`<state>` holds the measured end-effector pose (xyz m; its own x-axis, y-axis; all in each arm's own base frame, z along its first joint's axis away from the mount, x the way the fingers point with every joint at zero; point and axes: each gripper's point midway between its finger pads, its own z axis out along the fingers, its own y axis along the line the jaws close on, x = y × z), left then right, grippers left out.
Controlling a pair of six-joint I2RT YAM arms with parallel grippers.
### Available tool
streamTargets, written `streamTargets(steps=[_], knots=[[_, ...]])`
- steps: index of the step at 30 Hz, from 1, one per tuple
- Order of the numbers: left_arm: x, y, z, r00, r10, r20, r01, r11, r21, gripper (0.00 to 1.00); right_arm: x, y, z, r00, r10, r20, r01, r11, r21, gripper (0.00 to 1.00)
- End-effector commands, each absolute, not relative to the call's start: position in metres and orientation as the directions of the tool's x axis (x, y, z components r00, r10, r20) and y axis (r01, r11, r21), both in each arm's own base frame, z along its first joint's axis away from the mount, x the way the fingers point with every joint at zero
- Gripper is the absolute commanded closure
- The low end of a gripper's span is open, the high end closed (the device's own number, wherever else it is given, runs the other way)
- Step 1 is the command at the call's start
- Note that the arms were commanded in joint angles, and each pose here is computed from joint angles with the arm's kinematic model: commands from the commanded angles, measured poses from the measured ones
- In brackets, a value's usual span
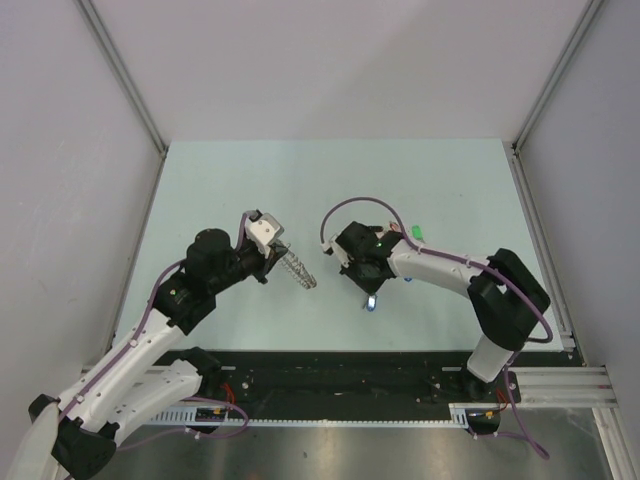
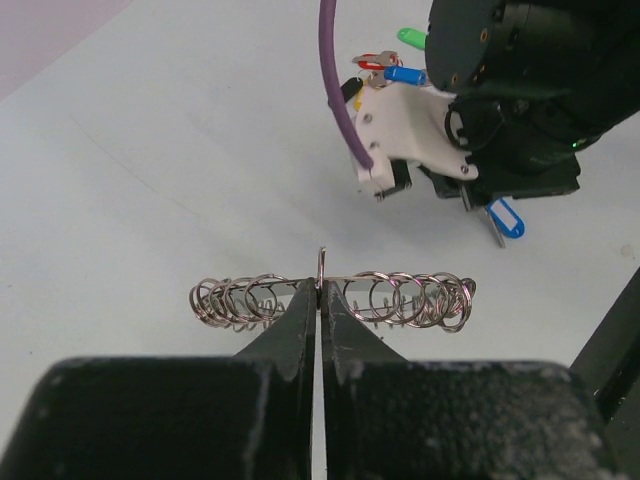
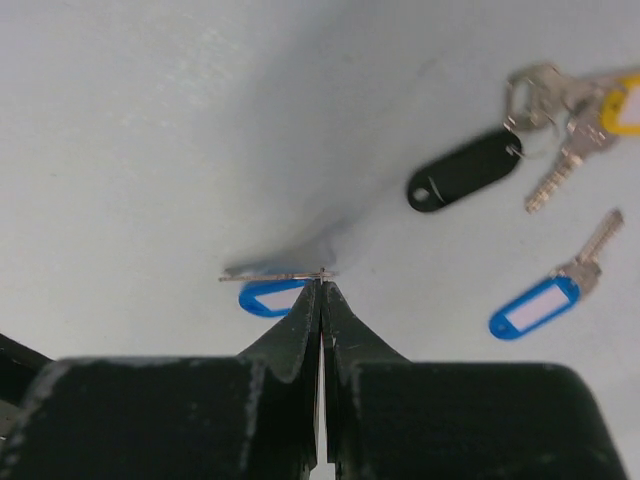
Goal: Put the keys on the keyring
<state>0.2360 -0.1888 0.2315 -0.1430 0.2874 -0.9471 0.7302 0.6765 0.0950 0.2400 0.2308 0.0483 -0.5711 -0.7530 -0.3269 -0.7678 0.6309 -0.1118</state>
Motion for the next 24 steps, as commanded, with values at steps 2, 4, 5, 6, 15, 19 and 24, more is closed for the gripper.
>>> streamTargets(steps=[2,4,5,6,15,19,24], knots=[[0.241,-0.187,0.263,-0.056,0.252,-0.966,0.713,0.688,0.138,1.0,0.245,0.274,0.051,-0.49,-0.769,-0.411,-0.824,0.563,-0.069,1.0],[0.241,-0.187,0.263,-0.056,0.252,-0.966,0.713,0.688,0.138,0.99,0.245,0.28,0.048,-0.48,-0.771,-0.418,-0.831,0.552,-0.065,1.0],[0.241,-0.187,0.264,-0.056,0.252,-0.966,0.714,0.687,0.138,1.0,0.245,0.282,0.046,-0.477,-0.772,-0.42,-0.833,0.55,-0.065,1.0],[0.241,-0.188,0.263,-0.057,0.253,-0.966,0.715,0.686,0.137,1.0,0.245,0.284,0.046,-0.472,-0.773,-0.424,-0.835,0.546,-0.067,1.0],[0.241,-0.187,0.261,-0.061,0.257,-0.964,0.712,0.688,0.138,1.0,0.251,0.301,0.051,-0.482,-0.73,-0.485,-0.822,0.568,-0.036,0.84],[0.242,-0.187,0.261,-0.062,0.258,-0.964,0.71,0.69,0.139,1.0,0.255,0.299,0.069,-0.508,-0.682,-0.526,-0.797,0.604,-0.014,0.73],[0.243,-0.186,0.261,-0.065,0.26,-0.963,0.708,0.693,0.139,0.99,0.258,0.294,0.089,-0.518,-0.587,-0.622,-0.759,0.651,0.018,0.68]])
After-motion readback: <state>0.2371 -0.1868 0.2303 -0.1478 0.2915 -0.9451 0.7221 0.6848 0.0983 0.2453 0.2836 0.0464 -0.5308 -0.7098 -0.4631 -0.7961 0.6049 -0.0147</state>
